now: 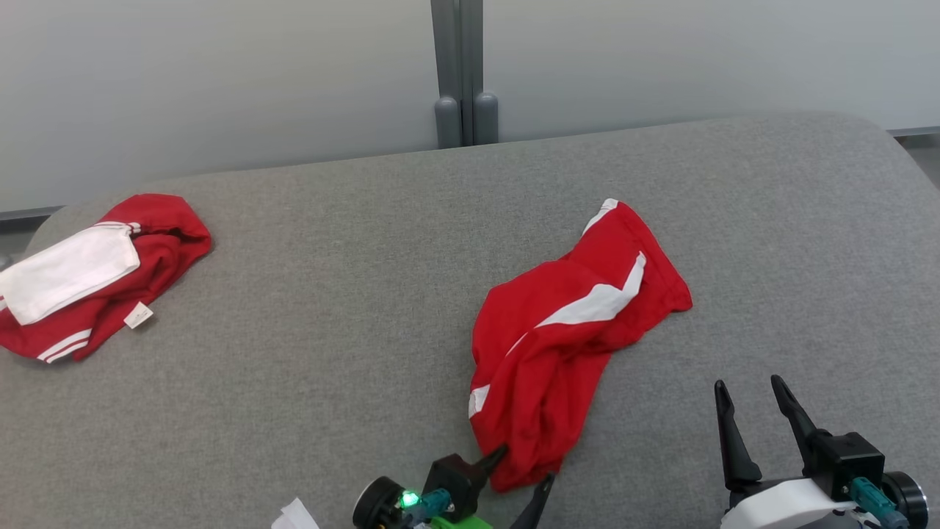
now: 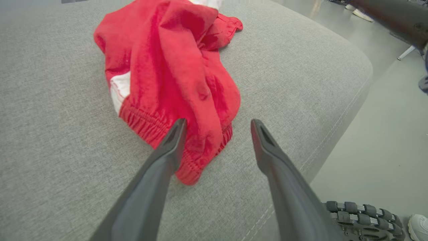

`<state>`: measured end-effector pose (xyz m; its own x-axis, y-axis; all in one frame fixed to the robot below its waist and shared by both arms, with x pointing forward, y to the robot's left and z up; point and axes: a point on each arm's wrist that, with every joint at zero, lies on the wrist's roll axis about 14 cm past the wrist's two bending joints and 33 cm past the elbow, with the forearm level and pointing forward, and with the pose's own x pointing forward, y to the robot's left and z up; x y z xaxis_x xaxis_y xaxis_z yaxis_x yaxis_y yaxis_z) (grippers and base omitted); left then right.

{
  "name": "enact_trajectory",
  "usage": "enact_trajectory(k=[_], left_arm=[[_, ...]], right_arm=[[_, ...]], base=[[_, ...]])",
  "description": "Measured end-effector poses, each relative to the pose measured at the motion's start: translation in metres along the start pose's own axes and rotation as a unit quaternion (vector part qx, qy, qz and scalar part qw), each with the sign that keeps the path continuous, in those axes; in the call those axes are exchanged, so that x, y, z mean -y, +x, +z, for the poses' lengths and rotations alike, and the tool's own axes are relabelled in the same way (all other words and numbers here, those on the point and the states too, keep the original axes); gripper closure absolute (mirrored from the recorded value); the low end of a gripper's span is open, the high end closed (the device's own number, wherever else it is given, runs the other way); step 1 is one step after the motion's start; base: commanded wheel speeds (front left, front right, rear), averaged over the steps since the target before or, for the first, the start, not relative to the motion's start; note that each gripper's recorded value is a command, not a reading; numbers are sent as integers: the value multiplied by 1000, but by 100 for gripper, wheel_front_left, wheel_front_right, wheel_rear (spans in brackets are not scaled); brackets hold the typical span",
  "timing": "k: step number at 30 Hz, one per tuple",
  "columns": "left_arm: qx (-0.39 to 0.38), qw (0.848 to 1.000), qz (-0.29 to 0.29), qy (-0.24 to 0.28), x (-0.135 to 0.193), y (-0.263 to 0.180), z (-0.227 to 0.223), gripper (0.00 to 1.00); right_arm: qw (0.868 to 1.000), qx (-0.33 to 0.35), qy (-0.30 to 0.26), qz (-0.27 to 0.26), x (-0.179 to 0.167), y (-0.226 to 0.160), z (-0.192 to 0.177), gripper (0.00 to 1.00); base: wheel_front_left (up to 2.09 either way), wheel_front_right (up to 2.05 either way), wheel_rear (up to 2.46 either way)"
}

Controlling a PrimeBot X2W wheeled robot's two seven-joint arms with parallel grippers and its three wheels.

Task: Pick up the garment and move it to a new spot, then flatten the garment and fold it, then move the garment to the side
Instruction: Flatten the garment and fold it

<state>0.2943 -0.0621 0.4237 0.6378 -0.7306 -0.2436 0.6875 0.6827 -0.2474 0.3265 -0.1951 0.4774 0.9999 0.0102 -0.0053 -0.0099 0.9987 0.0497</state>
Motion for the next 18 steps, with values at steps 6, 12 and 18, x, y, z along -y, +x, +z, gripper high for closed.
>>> enact_trajectory(k=[6, 12, 18], left_arm=[[65, 998, 23, -8, -9, 4, 38, 0], [112, 991, 74, -11, -40, 0, 71, 0], [64, 993, 94, -11, -61, 5, 55, 0]], right_arm=[[1000, 2, 0, -2, 2, 1, 1, 0], [1000, 6, 0, -1, 1, 1, 3, 0], [1000, 3, 1, -3, 2, 2, 2, 0]], base=[[0, 0, 0], [0, 0, 0], [0, 0, 0]])
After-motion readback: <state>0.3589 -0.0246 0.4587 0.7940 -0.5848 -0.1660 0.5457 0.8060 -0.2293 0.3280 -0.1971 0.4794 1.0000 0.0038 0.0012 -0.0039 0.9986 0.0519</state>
